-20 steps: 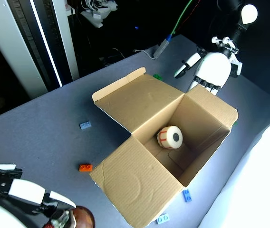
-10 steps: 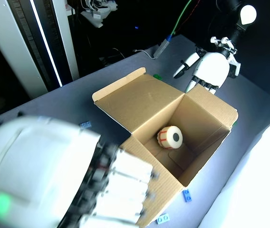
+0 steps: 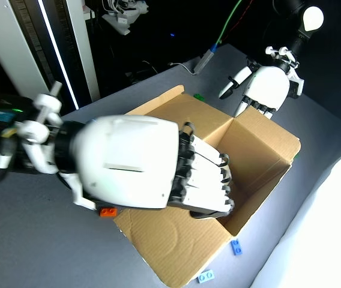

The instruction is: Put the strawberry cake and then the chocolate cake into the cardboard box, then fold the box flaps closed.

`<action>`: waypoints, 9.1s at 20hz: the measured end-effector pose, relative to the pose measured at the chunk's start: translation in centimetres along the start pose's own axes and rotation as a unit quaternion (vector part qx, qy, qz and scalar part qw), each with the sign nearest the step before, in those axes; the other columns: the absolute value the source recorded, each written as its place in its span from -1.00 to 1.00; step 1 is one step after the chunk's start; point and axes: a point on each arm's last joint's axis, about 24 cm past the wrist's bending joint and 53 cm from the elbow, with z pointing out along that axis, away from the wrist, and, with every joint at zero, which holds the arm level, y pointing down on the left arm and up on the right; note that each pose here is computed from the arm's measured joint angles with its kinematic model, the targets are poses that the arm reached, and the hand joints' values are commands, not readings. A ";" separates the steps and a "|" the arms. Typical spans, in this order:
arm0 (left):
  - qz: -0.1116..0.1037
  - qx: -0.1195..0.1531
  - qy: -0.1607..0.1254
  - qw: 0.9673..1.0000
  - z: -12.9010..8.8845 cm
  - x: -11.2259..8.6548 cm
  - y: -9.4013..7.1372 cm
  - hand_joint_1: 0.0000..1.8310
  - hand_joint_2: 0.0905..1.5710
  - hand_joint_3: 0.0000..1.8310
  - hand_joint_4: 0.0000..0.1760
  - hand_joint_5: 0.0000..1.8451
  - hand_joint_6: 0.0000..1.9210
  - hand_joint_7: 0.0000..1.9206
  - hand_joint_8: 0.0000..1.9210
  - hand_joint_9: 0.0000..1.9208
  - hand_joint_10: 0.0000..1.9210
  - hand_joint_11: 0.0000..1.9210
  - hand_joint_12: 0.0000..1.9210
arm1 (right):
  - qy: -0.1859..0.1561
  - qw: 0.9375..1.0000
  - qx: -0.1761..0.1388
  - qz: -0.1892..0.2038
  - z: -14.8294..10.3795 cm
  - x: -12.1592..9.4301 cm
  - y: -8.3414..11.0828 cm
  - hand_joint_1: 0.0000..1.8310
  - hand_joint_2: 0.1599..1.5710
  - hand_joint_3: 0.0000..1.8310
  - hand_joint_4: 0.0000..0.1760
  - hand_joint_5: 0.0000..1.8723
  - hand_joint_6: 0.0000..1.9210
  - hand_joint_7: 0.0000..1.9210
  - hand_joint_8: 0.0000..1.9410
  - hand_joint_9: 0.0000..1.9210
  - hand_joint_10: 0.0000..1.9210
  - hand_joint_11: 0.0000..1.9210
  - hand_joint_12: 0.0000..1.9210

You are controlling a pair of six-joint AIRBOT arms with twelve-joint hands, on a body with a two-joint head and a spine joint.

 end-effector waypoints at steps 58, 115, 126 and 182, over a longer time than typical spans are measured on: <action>0.027 0.000 -0.137 0.990 -4.0 -11.5 -1.1 -1.00 0.60 -1.00 -1.00 -0.86 -1.00 -0.81 -1.00 -0.81 -1.00 -1.00 -0.43 | 0.026 0.978 0.175 0.108 -12.1 -1.0 -7.5 -0.69 0.34 -1.00 -1.00 -0.95 -0.99 -0.89 -1.00 -0.94 -0.99 -1.00 -0.73; 0.064 0.030 -0.115 0.991 1.5 -12.8 -6.9 -1.00 0.63 -1.00 -1.00 -0.75 -1.00 -0.75 -1.00 -0.76 -1.00 -1.00 -0.31 | 0.019 0.982 0.141 0.124 -6.6 1.4 -6.1 -1.00 0.54 -1.00 -1.00 -0.86 -0.99 -0.79 -1.00 -0.84 -0.99 -1.00 -0.85; 0.039 -0.034 -0.151 0.987 -3.3 -14.9 -0.9 -1.00 0.62 -1.00 -1.00 -0.74 -1.00 -0.76 -1.00 -0.76 -1.00 -1.00 -0.29 | 0.071 0.984 0.122 0.109 -4.3 4.2 -3.5 -1.00 0.56 -1.00 -1.00 -0.84 -1.00 -0.79 -0.99 -0.85 -0.99 -1.00 -0.89; 0.040 0.123 -0.059 0.990 0.0 -5.7 -13.2 -1.00 0.62 -1.00 -1.00 -0.75 -1.00 -0.76 -1.00 -0.77 -1.00 -1.00 -0.30 | 0.026 0.958 0.240 0.153 -16.0 -1.5 -7.5 -1.00 0.59 -1.00 -1.00 -0.85 -1.00 -0.80 -1.00 -0.85 -0.99 -1.00 -0.60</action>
